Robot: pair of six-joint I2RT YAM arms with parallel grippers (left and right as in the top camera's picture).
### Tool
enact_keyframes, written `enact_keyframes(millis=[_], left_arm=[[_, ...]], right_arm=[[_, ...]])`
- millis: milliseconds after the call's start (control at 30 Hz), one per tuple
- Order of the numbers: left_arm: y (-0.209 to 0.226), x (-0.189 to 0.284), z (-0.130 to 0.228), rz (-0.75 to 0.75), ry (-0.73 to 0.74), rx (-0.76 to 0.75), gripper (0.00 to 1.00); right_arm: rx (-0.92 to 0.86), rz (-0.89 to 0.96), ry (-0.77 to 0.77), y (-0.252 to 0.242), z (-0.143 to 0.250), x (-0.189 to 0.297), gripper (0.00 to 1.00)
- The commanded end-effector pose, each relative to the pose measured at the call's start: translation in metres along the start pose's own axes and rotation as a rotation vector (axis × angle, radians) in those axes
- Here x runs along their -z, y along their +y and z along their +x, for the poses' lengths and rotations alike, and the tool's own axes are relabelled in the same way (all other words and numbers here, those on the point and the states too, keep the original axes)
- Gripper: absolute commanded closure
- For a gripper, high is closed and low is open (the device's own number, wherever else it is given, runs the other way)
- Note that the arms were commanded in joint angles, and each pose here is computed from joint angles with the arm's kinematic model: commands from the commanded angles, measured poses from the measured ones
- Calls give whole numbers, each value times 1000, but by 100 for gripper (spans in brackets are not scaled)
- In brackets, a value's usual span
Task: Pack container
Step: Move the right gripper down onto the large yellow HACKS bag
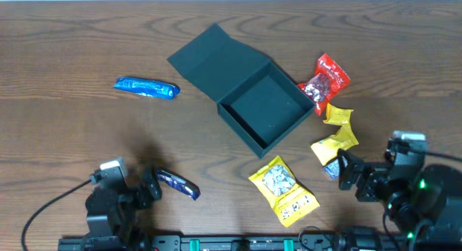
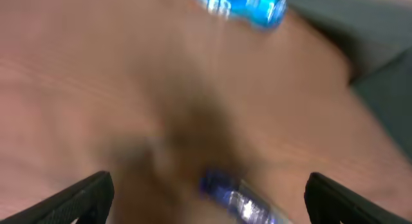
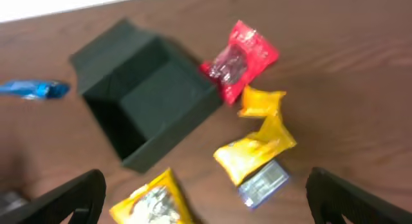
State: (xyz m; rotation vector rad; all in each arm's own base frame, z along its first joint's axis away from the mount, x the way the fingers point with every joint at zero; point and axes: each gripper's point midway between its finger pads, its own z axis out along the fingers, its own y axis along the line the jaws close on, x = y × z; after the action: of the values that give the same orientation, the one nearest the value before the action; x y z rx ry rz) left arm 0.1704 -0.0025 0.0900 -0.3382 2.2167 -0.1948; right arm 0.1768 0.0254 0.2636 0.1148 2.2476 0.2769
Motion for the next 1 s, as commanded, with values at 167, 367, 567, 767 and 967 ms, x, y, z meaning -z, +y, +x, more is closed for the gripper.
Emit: enact_keyframes(millis=[167, 367, 567, 767, 967], left_arm=[[9, 3, 26, -38, 108, 0, 4], [9, 3, 26, -38, 108, 0, 5], [9, 3, 26, -38, 108, 0, 5], [9, 3, 26, -38, 108, 0, 5], [9, 3, 26, -38, 108, 0, 5]], right_arm=[[-60, -203, 209, 36, 36, 11, 1], [149, -273, 299, 42, 64, 19, 1], [204, -314, 250, 48, 55, 17, 3], [183, -274, 238, 42, 49, 12, 2], [131, -219, 303, 32, 45, -6, 1]])
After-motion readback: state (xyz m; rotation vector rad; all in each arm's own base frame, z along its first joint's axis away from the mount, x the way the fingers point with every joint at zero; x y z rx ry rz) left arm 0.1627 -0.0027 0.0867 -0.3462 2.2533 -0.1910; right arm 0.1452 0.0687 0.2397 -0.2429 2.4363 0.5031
